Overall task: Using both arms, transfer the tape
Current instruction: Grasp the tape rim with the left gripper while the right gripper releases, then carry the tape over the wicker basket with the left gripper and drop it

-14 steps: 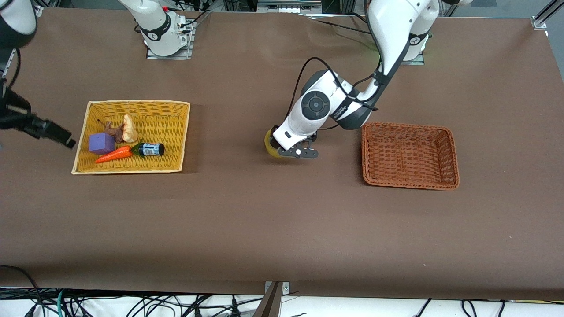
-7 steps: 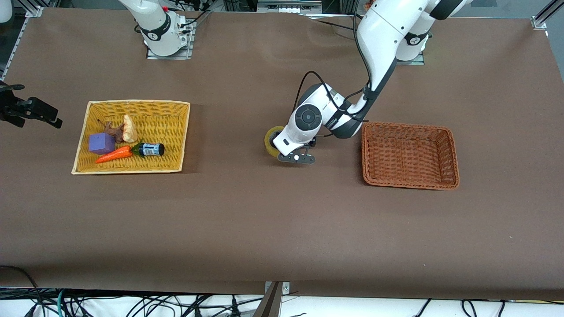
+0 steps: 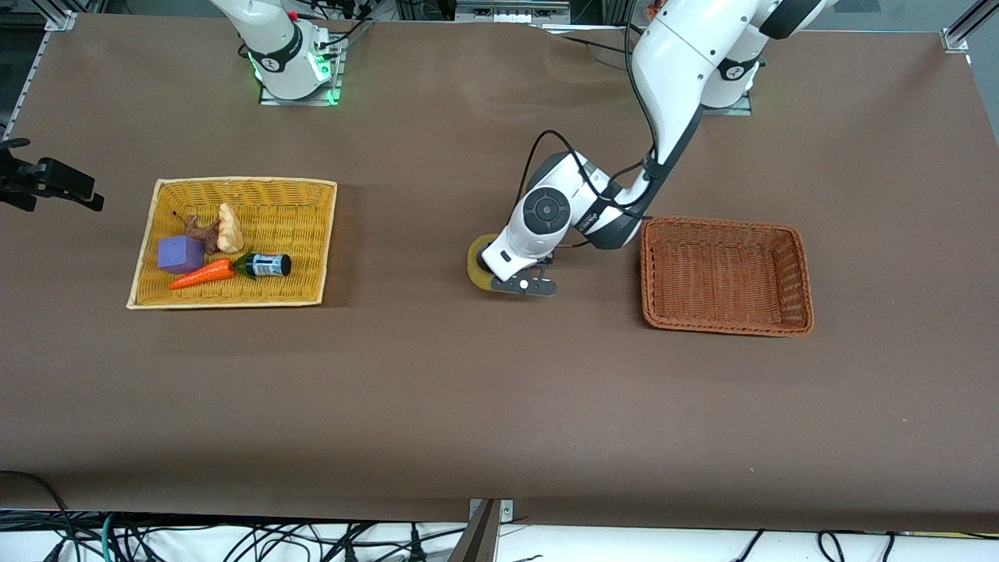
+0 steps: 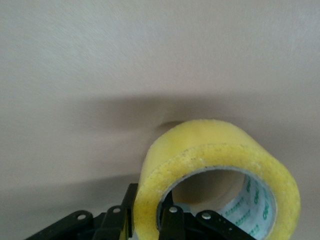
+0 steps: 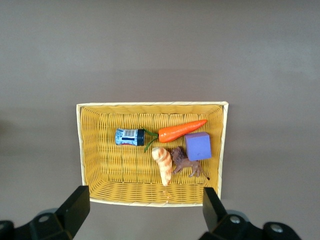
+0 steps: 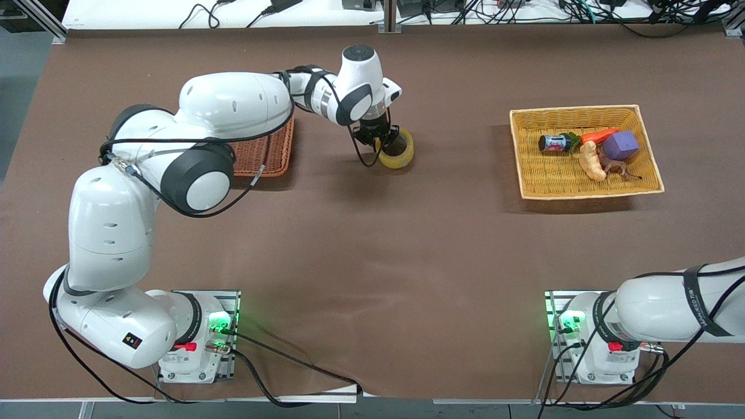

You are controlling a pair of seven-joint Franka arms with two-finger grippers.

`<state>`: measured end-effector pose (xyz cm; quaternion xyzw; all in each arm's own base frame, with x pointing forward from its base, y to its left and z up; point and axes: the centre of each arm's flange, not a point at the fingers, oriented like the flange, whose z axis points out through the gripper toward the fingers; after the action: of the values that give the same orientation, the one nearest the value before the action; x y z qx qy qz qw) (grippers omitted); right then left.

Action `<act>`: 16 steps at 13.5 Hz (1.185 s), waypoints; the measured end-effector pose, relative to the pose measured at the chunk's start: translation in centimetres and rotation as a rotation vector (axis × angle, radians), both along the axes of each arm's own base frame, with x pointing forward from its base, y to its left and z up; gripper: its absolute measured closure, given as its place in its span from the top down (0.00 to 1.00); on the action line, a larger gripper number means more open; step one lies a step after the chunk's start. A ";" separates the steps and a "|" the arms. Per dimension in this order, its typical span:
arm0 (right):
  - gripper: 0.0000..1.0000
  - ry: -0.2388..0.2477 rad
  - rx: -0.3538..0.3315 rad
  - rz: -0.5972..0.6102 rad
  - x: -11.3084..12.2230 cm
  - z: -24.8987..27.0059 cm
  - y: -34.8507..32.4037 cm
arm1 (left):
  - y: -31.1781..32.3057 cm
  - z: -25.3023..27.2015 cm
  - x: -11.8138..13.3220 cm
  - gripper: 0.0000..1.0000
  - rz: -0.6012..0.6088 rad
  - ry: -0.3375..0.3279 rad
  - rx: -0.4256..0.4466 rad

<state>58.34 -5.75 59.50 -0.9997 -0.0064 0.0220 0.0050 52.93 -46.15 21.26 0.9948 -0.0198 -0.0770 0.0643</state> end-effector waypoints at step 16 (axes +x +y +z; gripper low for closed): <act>1.00 0.015 -0.023 -0.001 1.0 -0.6 -0.3 | 36.7 7.9 10.8 0.22 -0.084 0.310 0.209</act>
<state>59.29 -6.10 58.89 -0.9995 -0.0058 0.0295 -0.0066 63.71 -9.47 29.13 0.9705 -0.0428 -0.2337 -0.0406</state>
